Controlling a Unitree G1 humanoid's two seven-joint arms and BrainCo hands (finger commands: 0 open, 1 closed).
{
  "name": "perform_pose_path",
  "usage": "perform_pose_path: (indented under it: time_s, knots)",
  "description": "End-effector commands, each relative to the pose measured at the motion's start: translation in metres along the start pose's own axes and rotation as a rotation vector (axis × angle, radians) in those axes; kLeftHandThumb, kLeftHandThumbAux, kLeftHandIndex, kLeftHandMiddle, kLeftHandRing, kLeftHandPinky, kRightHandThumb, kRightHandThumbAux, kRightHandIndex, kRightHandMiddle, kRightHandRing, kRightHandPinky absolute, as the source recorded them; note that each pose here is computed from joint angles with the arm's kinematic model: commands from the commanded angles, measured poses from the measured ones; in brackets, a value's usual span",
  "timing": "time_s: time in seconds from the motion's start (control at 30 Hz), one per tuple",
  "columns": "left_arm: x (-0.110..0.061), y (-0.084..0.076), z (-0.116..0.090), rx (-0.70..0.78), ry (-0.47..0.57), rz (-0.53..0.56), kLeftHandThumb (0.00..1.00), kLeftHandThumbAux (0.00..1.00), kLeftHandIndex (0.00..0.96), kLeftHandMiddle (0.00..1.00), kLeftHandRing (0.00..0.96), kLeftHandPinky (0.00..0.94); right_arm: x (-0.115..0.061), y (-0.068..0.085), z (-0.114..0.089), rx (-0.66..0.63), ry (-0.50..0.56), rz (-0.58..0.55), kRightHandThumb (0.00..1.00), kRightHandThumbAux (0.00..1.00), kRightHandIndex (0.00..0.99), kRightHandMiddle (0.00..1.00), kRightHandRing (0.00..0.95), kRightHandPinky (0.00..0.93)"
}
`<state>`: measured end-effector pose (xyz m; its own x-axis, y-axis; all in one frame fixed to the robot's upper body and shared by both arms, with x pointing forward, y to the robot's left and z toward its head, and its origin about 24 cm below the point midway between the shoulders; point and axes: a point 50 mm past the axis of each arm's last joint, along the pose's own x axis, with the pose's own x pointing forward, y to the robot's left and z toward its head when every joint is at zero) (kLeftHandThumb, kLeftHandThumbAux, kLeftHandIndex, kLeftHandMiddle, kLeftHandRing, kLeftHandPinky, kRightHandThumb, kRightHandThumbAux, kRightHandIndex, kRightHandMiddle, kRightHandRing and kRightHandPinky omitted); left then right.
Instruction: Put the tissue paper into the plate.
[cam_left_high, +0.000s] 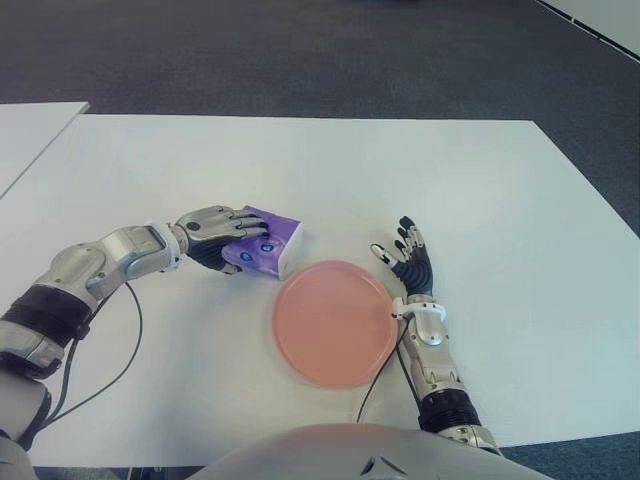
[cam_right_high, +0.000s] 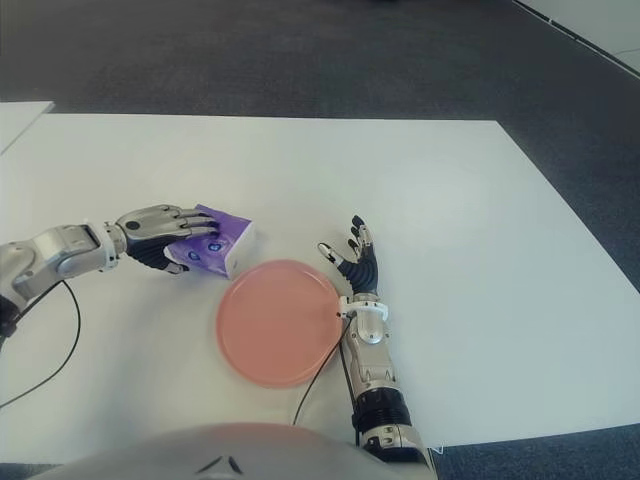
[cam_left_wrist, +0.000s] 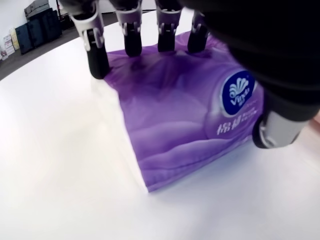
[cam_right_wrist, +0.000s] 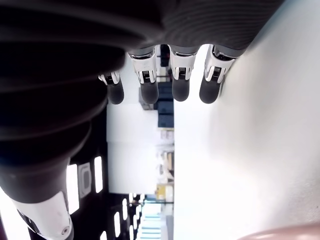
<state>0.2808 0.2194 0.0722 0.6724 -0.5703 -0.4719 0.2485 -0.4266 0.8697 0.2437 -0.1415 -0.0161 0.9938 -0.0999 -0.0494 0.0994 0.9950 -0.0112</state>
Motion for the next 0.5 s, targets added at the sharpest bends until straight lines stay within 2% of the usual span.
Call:
perform_pose_path:
  time_s: [0.03,0.33,0.5]
  knots:
    - [0.002,-0.029,0.013,0.039,-0.041,-0.11,0.0,0.54,0.0,0.0,0.0,0.0,-0.018,-0.004,-0.033,0.014,0.175,-0.019,0.135,0.754,0.053,0.034,0.011,0.034]
    - [0.002,-0.035,0.017,0.068,-0.046,-0.099,0.0,0.549,0.0,0.0,0.0,0.0,-0.016,-0.003,-0.033,0.012,0.18,-0.023,0.126,0.769,0.057,0.036,0.015,0.041]
    - [-0.002,-0.024,0.018,0.085,-0.055,-0.077,0.0,0.554,0.0,0.0,0.0,0.0,-0.015,-0.003,-0.033,0.013,0.18,-0.019,0.123,0.772,0.059,0.037,0.017,0.044]
